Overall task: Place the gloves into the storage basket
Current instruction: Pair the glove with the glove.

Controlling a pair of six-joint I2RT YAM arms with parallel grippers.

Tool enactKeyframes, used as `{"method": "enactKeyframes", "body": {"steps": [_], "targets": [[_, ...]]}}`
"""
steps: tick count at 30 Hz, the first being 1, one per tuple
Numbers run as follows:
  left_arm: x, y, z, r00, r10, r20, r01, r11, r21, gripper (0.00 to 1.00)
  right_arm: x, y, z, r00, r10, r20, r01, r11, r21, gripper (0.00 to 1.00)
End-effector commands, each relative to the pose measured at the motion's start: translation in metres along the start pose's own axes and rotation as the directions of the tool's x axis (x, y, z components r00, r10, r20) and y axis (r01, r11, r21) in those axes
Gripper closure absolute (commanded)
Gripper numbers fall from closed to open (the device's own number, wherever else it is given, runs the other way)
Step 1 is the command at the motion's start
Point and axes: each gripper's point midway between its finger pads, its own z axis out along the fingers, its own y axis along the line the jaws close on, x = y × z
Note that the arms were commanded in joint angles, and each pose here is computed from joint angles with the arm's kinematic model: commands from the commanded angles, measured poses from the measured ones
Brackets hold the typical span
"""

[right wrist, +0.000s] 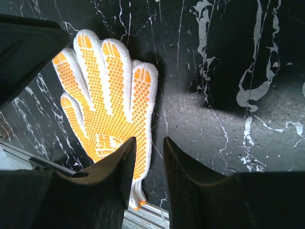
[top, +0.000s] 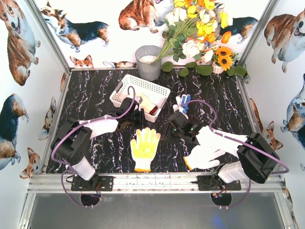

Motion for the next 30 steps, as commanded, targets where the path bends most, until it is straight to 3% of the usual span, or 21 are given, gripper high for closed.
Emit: {"method": "enactKeyframes", "body": {"steps": [1, 8, 15, 25, 30], "targets": [[0.007, 0.002, 0.009, 0.998, 0.066, 0.007, -0.066, 0.998, 0.011, 0.74, -0.010, 0.013, -0.008, 0.999, 0.020, 0.046, -0.017, 0.998, -0.067, 0.68], [0.003, 0.001, 0.004, 0.987, 0.151, 0.059, -0.152, 0.988, 0.009, 0.70, -0.011, 0.008, -0.011, 0.997, 0.034, 0.062, -0.029, 0.997, -0.068, 0.68], [0.003, -0.003, 0.009, 0.984, 0.171, 0.048, -0.173, 0.985, 0.020, 0.80, -0.009, 0.006, -0.012, 0.998, 0.035, 0.057, -0.031, 0.997, -0.069, 0.68], [0.019, -0.007, 0.020, 0.981, 0.194, 0.006, -0.194, 0.980, 0.033, 0.81, -0.007, 0.004, -0.010, 0.998, 0.035, 0.050, -0.031, 0.997, -0.065, 0.68], [0.021, 0.000, 0.021, 0.982, 0.189, 0.002, -0.189, 0.982, 0.004, 0.88, -0.007, 0.004, -0.011, 0.998, 0.035, 0.050, -0.032, 0.997, -0.065, 0.68]]}}
